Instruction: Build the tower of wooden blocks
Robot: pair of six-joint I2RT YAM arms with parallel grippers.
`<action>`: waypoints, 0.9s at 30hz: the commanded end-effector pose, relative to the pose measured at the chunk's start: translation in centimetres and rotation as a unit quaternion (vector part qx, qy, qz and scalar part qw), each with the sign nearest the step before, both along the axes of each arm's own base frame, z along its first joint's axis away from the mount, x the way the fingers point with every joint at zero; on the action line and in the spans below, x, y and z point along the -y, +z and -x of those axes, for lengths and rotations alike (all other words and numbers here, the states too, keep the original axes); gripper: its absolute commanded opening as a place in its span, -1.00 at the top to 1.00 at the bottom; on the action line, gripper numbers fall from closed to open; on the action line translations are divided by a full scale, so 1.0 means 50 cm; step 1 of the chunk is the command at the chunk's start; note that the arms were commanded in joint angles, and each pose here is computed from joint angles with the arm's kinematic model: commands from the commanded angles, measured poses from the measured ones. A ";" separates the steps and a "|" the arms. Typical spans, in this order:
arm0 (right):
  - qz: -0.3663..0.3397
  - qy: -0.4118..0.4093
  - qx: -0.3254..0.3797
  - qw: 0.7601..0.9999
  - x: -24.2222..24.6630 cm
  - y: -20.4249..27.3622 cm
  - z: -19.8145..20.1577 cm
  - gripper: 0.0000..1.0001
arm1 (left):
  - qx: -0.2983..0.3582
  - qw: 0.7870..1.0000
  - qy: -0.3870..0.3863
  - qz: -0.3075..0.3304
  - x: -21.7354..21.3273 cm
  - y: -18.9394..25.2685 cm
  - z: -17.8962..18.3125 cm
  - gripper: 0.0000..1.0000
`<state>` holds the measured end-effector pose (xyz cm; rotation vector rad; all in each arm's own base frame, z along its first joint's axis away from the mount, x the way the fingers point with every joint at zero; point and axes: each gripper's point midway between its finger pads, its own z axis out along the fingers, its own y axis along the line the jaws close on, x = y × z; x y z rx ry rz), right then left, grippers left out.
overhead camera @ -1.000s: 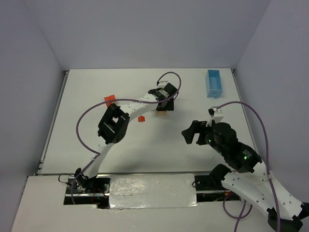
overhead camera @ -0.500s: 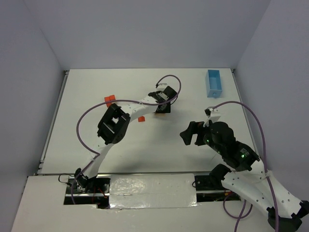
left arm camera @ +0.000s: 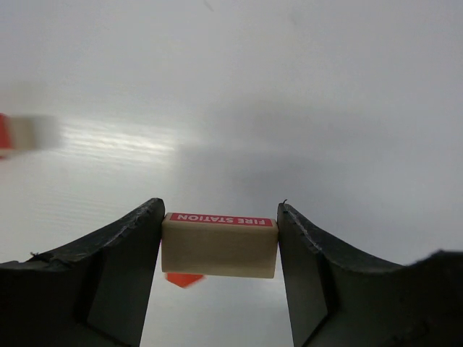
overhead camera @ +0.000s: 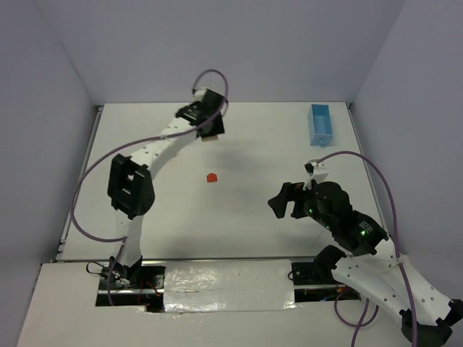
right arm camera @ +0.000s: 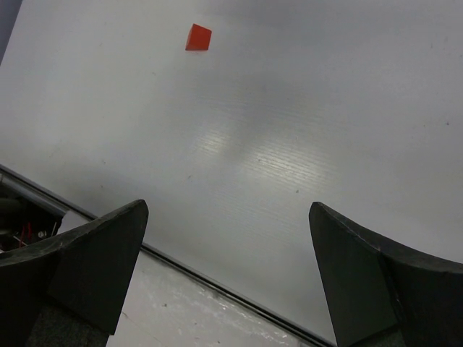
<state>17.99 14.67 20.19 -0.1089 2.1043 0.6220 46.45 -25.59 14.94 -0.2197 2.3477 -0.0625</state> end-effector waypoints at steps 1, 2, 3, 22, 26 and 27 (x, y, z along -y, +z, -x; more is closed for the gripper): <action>-0.006 0.013 0.013 1.000 -0.011 0.006 -0.005 -0.99 | 0.010 0.997 0.080 -0.014 -0.213 0.096 -0.045 0.83; -0.006 0.015 0.013 1.000 -0.013 0.006 -0.005 -0.99 | 0.003 0.996 0.091 -0.016 -0.243 0.096 -0.048 0.84; -0.007 0.017 0.013 1.000 -0.014 0.006 -0.004 -0.99 | -0.003 0.994 0.111 -0.025 -0.299 0.096 -0.055 0.84; 0.009 0.038 -0.015 0.999 -0.034 -0.023 -0.007 -0.99 | -0.080 0.985 0.148 -0.026 -0.449 -0.018 -0.056 0.63; 0.010 0.039 -0.016 0.999 -0.033 -0.025 -0.006 -0.99 | -0.077 0.986 0.143 -0.027 -0.448 -0.027 -0.061 0.57; 0.009 0.040 -0.016 0.999 -0.034 -0.024 -0.005 -0.99 | -0.079 0.986 0.144 -0.029 -0.449 -0.032 -0.059 0.55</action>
